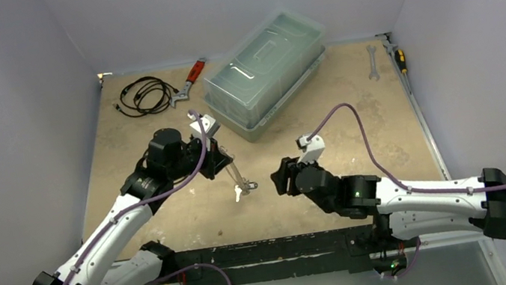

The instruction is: Put the keys on the keyring

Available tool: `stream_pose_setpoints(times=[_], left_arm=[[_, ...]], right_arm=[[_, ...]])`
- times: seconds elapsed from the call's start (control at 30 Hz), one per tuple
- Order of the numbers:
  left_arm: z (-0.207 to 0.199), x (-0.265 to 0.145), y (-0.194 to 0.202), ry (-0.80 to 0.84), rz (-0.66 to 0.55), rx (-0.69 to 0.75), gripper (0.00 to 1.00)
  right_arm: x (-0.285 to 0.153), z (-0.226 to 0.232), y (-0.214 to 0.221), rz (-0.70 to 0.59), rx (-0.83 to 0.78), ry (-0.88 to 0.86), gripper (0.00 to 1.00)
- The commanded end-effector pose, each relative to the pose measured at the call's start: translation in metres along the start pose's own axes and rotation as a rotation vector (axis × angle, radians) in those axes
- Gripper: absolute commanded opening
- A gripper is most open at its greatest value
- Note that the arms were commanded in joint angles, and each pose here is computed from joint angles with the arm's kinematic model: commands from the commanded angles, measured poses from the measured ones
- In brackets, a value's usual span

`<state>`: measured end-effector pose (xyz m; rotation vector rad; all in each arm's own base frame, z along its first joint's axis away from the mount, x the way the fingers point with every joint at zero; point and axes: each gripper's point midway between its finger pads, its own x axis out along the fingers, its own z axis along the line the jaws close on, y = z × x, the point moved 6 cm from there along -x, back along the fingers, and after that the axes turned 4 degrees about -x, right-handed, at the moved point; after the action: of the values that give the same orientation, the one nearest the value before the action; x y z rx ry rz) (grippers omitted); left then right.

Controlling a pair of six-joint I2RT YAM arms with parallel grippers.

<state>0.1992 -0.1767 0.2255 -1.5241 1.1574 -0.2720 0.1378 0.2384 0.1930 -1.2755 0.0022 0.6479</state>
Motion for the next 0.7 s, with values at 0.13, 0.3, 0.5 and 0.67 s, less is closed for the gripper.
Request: stream_pose_setpoints(times=[0.13,0.3,0.5,0.67], left_arm=[[-0.006,-0.001,-0.011,0.057,-0.075,0.052,0.0],[-0.008,-0.004,-0.009,0.066,-0.082,0.053,0.0],[-0.008,-0.005,-0.005,0.065,-0.08,0.049,0.0],[-0.008,-0.005,-0.005,0.064,-0.081,0.05,0.0]], right_arm=[[-0.043,-0.082,0.043,0.172,0.297,0.563,0.54],[-0.053,-0.109,0.053,0.138,0.297,0.723,0.56],[-0.042,-0.13,0.049,0.135,0.37,0.771,0.52],[-0.031,-0.141,0.052,0.199,0.392,0.757,0.46]])
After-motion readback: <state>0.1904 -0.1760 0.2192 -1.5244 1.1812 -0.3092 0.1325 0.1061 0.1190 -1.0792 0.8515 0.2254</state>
